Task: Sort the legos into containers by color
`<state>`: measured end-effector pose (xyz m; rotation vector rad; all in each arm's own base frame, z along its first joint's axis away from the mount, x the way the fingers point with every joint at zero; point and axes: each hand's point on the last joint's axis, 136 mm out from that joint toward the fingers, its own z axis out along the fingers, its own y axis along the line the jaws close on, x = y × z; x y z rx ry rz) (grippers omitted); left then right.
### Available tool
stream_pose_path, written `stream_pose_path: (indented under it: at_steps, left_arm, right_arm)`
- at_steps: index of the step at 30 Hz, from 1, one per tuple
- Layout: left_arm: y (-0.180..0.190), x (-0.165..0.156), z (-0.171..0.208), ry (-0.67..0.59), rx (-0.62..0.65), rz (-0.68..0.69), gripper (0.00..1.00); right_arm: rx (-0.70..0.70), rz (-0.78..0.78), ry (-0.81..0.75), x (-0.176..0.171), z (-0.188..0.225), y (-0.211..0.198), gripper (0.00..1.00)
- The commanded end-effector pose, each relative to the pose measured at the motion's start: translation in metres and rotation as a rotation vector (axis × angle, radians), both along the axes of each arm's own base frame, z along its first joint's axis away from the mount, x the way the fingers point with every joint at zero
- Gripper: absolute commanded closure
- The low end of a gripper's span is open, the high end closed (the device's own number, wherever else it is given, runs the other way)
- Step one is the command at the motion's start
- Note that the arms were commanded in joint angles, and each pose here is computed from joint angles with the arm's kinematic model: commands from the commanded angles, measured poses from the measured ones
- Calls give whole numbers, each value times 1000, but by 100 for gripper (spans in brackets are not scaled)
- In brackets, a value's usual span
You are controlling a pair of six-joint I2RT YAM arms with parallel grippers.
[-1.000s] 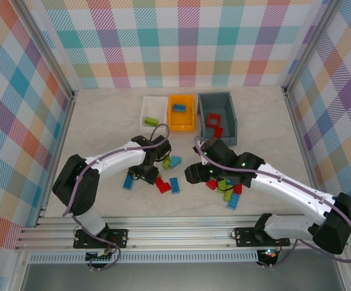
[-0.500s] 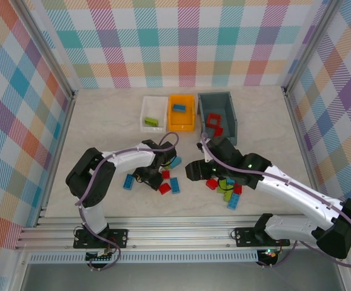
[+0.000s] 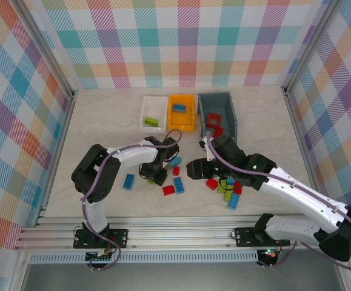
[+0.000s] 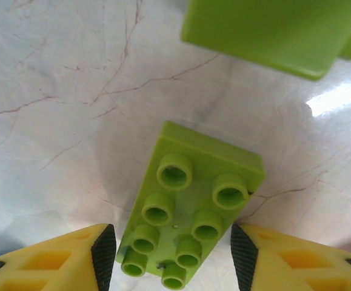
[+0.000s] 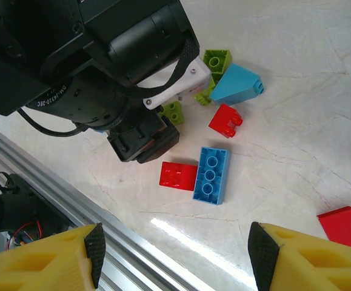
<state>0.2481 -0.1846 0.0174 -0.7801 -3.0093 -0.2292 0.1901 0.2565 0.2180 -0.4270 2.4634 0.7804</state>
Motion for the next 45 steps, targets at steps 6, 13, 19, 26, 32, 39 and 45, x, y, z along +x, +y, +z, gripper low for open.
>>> stream_pose_path:
  at_steps: [6, 13, 19, 26, 32, 39, 45]
  left_arm:
    - [1, 1, -20, 17, -25, 75, 57]
    - [6, 11, -11, -37, -26, 129, 63]
    - [18, 44, 51, -162, -155, 273, 63]
    - [28, 121, 116, -294, -325, 416, 63]
    - [21, 203, 127, -382, -393, 512, 64]
    - [10, 274, 103, -382, -432, 588, 63]
    - [18, 298, 87, -386, -464, 661, 58]
  right_arm:
    - [39, 4, -1, -2, 12, 4, 34]
    - [52, 17, 0, -4, 15, 6, 35]
    - [115, 91, -47, -4, 31, 21, 35]
    - [217, 129, -154, 21, 70, 57, 35]
    - [201, 58, -192, 52, 78, 72, 35]
    - [168, -5, -163, 68, 68, 70, 35]
    - [152, -17, -146, 69, 58, 66, 35]
